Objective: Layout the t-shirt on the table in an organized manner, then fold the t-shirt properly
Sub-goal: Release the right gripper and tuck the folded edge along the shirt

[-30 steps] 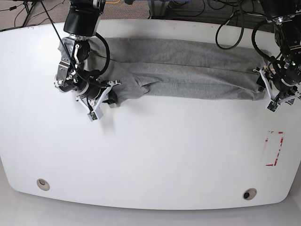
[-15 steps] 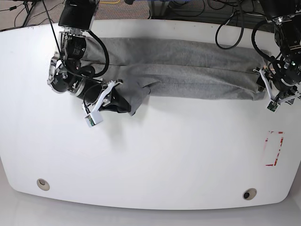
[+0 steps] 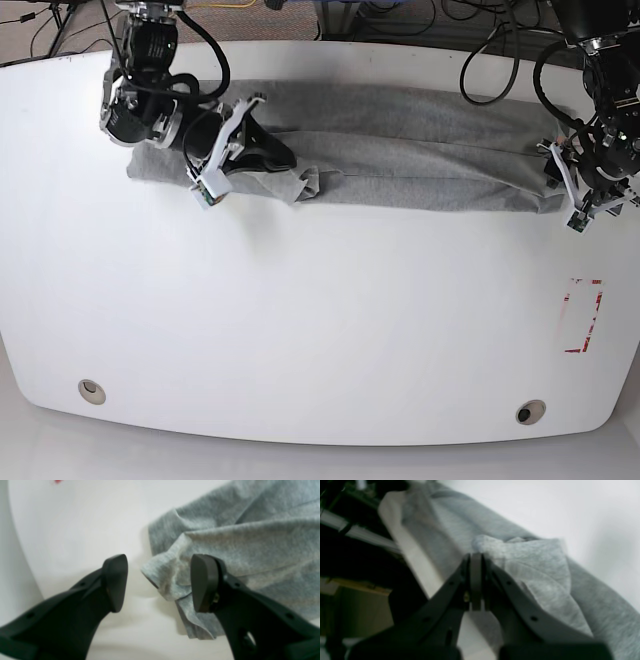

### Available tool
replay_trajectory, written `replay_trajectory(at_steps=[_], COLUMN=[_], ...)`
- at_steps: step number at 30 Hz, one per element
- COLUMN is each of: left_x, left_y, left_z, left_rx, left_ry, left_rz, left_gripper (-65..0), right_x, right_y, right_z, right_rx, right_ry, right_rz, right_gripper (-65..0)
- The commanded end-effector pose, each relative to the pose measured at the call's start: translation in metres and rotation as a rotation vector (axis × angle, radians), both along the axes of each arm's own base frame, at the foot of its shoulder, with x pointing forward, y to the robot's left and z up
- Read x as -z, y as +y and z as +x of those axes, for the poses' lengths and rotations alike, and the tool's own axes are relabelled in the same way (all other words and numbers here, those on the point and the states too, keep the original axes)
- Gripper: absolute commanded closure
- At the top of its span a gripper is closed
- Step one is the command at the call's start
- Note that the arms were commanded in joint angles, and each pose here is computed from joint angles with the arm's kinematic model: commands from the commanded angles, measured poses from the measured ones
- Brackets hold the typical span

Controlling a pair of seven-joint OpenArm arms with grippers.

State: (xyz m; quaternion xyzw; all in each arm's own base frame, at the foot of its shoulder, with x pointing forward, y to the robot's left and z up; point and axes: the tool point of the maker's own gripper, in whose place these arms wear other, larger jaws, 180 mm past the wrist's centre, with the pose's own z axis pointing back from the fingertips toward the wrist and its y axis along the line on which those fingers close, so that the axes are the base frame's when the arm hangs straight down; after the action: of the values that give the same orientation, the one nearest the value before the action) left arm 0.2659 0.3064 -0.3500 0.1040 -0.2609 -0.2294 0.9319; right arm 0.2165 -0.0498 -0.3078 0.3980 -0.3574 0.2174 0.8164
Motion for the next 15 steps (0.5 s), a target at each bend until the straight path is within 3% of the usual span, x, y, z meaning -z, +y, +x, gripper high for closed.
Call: replay_trajectory(at_steps=[1,11,15], left_x=[-0.01,-0.01,-0.01], left_y=[0.004,0.004,0.002], left_z=[0.007,0.007,0.008], left_rx=[0.008,0.008,0.01], left_ry=[-0.033,-0.032,-0.035], left_rz=[0.016,0.014,0.011], left_gripper=[-37.1,-37.1,-37.1], right_x=[-0.005,0.004,0.008], right_y=[0.001,0.019,0.015], right_z=[-0.008,-0.043,-0.05], right_rx=[-0.03,-0.19,-0.193], right_ry=[-0.007,0.065,0.086], right_rz=[0.019,0.024,0.012], right_gripper=[-0.6,-1.4,-17.1])
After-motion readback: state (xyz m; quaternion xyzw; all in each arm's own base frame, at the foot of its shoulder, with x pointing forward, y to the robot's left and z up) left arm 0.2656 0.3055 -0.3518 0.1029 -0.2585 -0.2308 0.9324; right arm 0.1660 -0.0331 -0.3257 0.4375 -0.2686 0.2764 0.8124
